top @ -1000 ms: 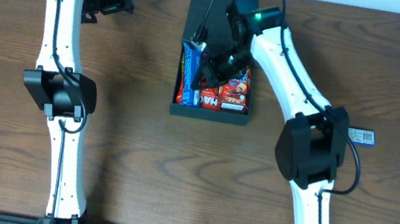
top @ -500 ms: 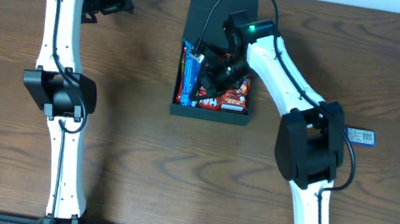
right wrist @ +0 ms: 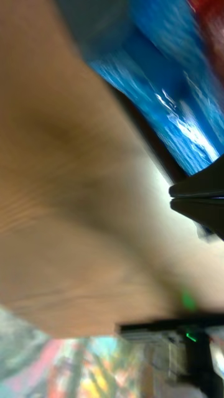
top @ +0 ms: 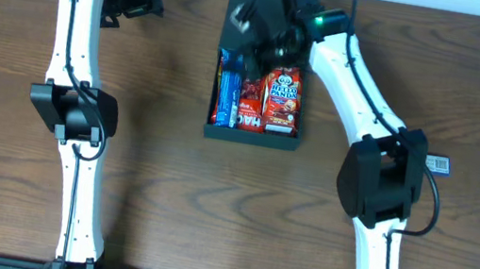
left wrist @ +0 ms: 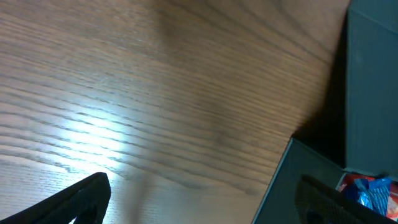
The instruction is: Pack container
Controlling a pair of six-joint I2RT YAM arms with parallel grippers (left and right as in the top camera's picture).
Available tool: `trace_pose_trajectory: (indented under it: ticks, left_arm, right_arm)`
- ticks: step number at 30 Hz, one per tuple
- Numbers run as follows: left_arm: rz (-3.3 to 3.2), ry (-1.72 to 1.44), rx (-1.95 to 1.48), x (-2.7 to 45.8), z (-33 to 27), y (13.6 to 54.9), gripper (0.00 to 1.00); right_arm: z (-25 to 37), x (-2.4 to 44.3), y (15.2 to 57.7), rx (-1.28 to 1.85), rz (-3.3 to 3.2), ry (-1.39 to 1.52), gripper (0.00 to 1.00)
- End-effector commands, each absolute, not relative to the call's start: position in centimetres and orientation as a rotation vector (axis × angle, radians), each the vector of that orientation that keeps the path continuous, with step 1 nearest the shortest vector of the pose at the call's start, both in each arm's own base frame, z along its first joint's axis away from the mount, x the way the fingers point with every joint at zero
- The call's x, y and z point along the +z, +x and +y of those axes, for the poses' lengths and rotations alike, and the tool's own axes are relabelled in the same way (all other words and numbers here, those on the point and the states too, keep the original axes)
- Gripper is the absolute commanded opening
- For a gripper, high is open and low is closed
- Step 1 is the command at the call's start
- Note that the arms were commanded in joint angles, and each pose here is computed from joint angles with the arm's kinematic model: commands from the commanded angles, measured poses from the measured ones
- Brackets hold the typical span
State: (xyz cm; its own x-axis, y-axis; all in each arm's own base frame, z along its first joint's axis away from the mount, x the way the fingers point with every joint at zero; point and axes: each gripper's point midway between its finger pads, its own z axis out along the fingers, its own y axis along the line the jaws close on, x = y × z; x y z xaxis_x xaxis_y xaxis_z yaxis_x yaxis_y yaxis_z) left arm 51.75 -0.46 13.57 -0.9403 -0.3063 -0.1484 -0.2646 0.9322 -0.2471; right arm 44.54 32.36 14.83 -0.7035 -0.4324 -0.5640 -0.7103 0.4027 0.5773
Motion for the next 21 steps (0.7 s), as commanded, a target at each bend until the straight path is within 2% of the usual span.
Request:
trace_pose_trajectory:
  ticks: [1,4,11,21]
  left_arm:
    - [2.877,-0.422,-0.336,14.6,-1.3,51.9,0.95]
    - [2.881,-0.409,-0.337,14.6,-1.7,51.9,0.95]
    - [2.876,-0.401,-0.337,14.7,-1.9,52.0,0.96]
    - [2.863,-0.397,-0.332,14.7,-1.9,52.4,0.95]
  right_arm:
    - [32.2,15.7,47.0,1.208,2.336,-0.843,0.01]
    - [32.0,14.5,48.9,1.179,2.347,-0.764,0.01]
    - [31.6,10.5,49.7,1.148,2.422,-0.726,0.01]
    - [31.3,9.0,50.0,1.088,2.467,-0.704,0.01]
